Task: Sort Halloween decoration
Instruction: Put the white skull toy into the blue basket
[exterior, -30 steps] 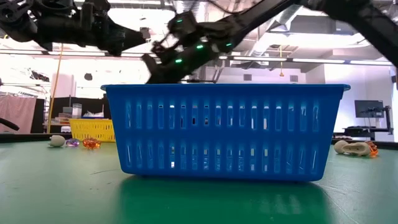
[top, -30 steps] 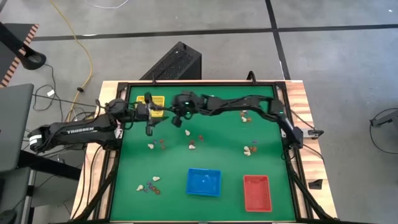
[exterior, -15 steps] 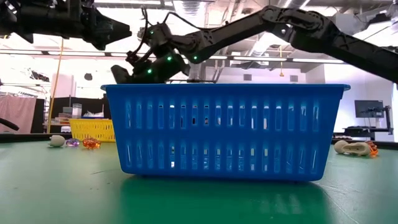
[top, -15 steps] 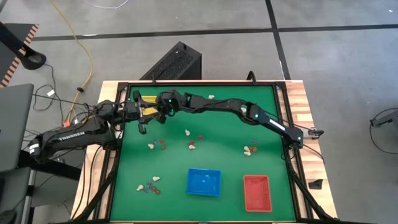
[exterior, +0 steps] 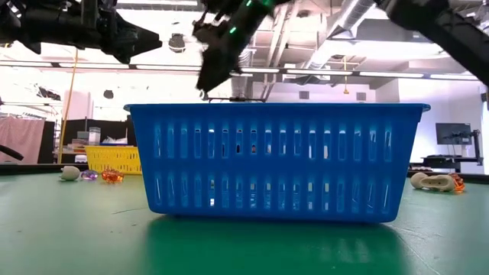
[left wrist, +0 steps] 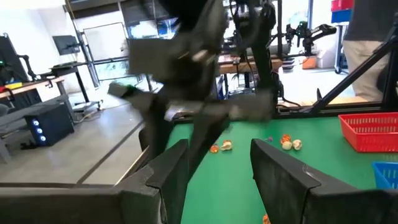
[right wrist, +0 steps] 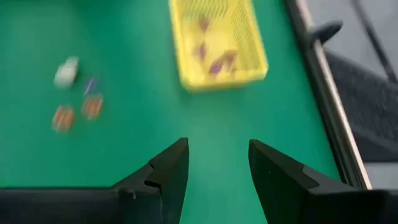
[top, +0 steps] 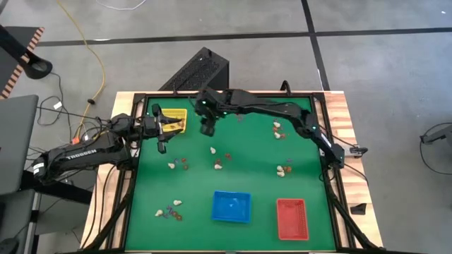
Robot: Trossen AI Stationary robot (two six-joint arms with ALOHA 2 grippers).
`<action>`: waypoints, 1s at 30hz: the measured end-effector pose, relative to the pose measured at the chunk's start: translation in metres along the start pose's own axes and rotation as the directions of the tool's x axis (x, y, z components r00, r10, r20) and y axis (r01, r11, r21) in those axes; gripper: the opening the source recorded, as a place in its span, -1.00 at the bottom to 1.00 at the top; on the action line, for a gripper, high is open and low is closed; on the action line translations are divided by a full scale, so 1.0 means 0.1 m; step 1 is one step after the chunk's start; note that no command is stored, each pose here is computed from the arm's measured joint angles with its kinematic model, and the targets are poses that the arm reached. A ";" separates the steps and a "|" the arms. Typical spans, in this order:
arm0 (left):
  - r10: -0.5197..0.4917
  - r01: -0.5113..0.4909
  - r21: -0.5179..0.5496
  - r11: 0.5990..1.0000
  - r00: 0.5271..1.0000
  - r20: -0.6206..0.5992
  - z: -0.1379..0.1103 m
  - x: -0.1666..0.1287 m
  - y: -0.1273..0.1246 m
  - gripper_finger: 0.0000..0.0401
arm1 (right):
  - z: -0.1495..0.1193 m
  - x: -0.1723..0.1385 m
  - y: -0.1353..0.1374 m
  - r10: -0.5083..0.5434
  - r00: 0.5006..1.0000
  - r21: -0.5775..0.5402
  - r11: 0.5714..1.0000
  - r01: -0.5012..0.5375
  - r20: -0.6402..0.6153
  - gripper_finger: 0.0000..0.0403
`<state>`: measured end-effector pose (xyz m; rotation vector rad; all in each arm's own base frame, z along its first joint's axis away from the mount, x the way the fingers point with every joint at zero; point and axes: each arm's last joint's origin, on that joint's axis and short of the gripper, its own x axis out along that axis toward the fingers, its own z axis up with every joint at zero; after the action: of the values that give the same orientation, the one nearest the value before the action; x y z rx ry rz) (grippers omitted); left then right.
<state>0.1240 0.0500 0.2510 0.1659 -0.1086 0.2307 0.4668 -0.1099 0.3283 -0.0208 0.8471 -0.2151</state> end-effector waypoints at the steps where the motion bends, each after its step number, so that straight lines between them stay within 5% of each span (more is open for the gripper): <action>1: 0.000 0.000 0.000 1.000 1.000 -0.001 0.00 0.00 0.00 -0.19 | -0.02 -0.13 0.02 0.010 1.000 -0.017 1.000 -0.010 -0.028 -0.02; 9: -0.002 0.002 -0.002 1.000 0.999 -0.045 -0.05 0.00 -0.01 -0.19 | -0.31 -0.76 0.27 0.161 0.953 -0.175 0.962 -0.210 -0.257 -0.05; 14: -0.006 0.006 -0.008 1.000 0.996 -0.089 -0.10 0.04 0.00 -0.19 | -0.69 -0.82 0.40 0.467 0.831 -0.153 0.837 -0.525 -0.302 -0.05; 17: -0.012 0.009 -0.019 1.000 0.992 -0.123 -0.15 0.08 0.00 -0.19 | -1.00 -0.75 0.45 0.541 0.790 -0.138 0.793 -0.593 -0.287 -0.05; 30: -0.106 0.082 -0.130 0.988 0.975 -0.194 -0.41 0.41 -0.02 -0.19 | -2.09 -0.98 0.34 0.326 0.944 0.137 0.938 -0.317 -0.047 -0.05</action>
<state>0.1680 0.0642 0.2154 0.0259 0.0853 0.1446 0.2541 -0.0428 0.2591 0.2463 0.8911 0.0394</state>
